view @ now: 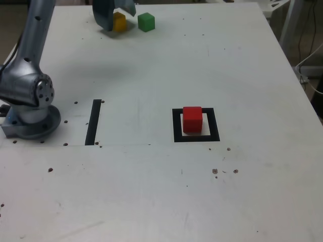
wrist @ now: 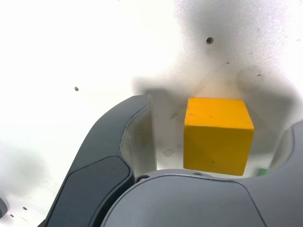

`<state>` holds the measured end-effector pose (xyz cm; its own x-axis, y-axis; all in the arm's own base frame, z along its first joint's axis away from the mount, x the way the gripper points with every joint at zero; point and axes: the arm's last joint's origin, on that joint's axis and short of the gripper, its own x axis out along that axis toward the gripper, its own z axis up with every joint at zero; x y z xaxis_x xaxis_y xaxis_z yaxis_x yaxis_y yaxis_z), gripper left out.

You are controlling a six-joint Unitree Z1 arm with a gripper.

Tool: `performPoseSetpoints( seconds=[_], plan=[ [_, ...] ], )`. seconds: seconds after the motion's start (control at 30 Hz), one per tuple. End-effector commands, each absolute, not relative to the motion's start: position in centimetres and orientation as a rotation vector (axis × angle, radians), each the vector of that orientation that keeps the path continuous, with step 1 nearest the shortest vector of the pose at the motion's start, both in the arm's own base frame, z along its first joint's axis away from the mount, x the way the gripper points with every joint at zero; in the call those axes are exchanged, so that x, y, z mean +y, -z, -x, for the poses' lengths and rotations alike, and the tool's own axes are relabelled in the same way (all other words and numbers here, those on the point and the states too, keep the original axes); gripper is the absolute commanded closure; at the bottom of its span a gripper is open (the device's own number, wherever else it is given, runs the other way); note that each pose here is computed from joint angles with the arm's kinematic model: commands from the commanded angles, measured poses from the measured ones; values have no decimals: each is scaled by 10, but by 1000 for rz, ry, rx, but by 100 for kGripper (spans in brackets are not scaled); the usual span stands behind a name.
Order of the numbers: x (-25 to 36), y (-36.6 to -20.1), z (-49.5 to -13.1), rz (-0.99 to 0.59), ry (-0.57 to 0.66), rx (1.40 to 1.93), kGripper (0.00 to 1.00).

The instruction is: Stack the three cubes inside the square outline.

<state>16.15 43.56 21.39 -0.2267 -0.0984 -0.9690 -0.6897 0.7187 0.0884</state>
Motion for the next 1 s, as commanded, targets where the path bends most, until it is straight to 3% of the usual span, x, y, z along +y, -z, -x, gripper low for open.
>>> performPoseSetpoints(
  seconds=[0.0, 0.1, 0.2, 0.73, 0.97],
  plan=[
    [437, -213, -162, 628, -625, 1738, 52],
    [438, -215, -163, 619, -631, 1733, 66],
    [438, -215, -163, 614, -631, 1731, 72],
    [436, -215, -165, 614, -611, 1736, 72],
    [428, -224, -172, 588, -589, 1740, 72]
  ],
)
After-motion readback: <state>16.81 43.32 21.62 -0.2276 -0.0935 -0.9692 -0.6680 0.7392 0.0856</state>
